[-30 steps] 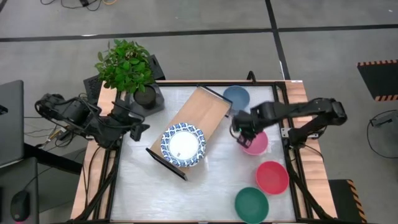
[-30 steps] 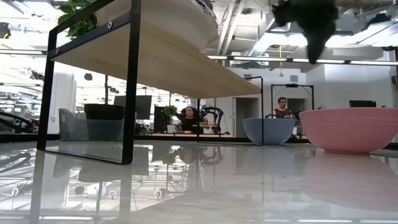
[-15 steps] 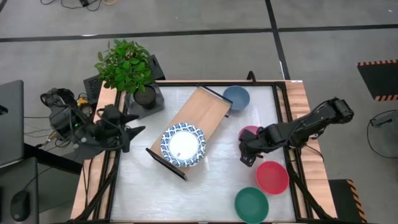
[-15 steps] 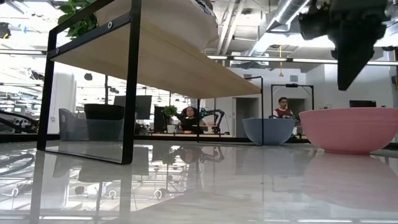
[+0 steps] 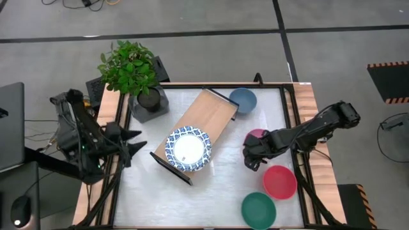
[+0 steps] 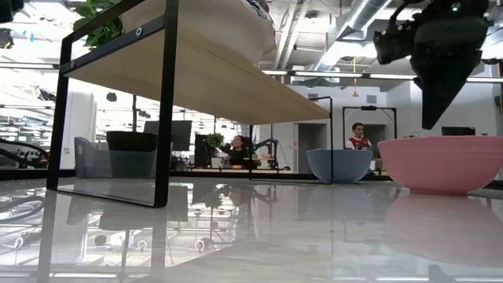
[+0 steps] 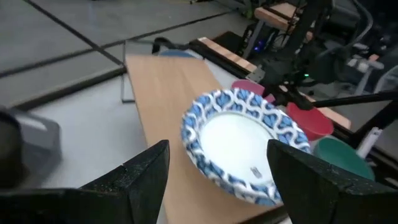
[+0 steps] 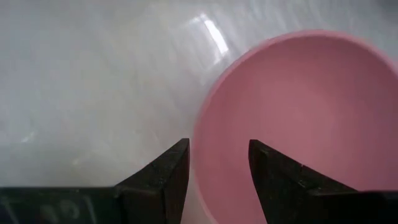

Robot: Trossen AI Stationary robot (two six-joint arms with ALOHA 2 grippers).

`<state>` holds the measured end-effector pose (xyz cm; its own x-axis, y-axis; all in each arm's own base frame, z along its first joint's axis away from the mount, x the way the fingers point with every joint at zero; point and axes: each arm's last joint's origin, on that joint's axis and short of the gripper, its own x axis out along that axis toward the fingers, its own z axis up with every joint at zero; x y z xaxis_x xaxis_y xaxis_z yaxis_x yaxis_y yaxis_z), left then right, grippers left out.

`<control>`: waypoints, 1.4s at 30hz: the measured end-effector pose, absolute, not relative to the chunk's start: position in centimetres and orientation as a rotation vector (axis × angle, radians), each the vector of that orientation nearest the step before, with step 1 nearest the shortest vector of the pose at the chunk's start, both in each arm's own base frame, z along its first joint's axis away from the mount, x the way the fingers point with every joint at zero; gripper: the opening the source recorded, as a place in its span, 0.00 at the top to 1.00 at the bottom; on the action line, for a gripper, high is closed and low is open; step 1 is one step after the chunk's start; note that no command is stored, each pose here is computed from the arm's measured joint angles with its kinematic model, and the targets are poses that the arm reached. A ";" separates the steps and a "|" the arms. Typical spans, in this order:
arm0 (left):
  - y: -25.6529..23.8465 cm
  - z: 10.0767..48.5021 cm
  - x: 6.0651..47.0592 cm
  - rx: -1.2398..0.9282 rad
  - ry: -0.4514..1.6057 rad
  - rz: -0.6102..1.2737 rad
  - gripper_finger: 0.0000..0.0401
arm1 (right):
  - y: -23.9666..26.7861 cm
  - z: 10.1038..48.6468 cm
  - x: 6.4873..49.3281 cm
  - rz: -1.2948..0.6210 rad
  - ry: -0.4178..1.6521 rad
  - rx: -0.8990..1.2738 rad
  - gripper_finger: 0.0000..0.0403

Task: Place and stack bowls onto a shelf
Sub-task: Put the pink bowl on the shelf

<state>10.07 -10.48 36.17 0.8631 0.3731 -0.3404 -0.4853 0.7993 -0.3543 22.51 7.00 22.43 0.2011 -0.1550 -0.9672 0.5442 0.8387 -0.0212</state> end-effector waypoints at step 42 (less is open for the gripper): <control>-12.3 33.8 8.1 -0.622 0.443 0.334 0.37 | 6.6 21.6 23.1 -0.519 1.316 0.348 0.62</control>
<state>8.09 -12.30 33.82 0.8545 0.1667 -0.4919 -0.4270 0.7647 -0.4826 23.06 6.64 21.63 0.1646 -0.1628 -0.9728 0.5455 0.8368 -0.0477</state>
